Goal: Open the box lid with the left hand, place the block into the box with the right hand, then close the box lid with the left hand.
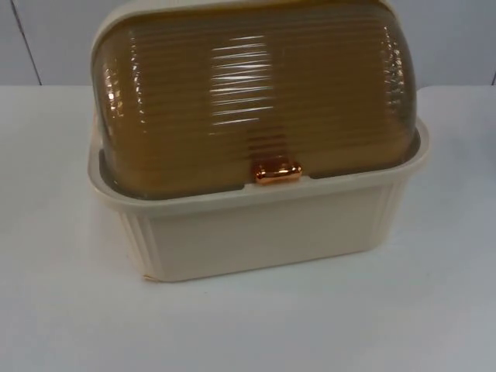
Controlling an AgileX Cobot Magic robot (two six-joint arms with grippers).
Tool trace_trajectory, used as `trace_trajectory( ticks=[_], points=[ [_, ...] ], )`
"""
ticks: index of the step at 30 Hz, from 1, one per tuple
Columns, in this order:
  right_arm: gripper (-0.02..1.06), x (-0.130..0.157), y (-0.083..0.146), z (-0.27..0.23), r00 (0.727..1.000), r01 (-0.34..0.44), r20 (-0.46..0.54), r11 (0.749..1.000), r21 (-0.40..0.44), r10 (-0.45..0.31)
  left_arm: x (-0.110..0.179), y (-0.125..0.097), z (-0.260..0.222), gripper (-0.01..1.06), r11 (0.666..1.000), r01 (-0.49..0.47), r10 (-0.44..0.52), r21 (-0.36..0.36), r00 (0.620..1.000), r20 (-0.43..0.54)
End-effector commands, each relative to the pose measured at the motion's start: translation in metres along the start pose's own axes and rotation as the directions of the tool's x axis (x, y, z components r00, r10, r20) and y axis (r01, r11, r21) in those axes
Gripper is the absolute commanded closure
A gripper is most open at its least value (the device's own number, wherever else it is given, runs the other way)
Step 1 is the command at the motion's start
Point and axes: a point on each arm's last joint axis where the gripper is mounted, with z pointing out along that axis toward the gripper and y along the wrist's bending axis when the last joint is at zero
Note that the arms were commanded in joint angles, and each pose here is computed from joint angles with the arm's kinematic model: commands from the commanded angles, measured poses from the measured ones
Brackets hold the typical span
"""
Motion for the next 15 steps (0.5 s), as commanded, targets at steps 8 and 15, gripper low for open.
trace_trajectory(
  ticks=[8, 15],
  points=[
    [0.00, 0.000, 0.001, -0.004, 1.000, 0.017, 0.014, 1.000, -0.004, -0.017, 0.040, 0.097, -0.020, 1.05, 0.869, 0.272, -0.303, -0.414, 0.953, -0.008],
    [0.00, -0.001, 0.001, -0.004, 1.000, 0.017, 0.020, 1.000, -0.004, -0.017, 0.087, 0.109, 0.000, 1.05, 0.848, 0.317, -0.419, -0.426, 0.892, -0.169]
  ],
)
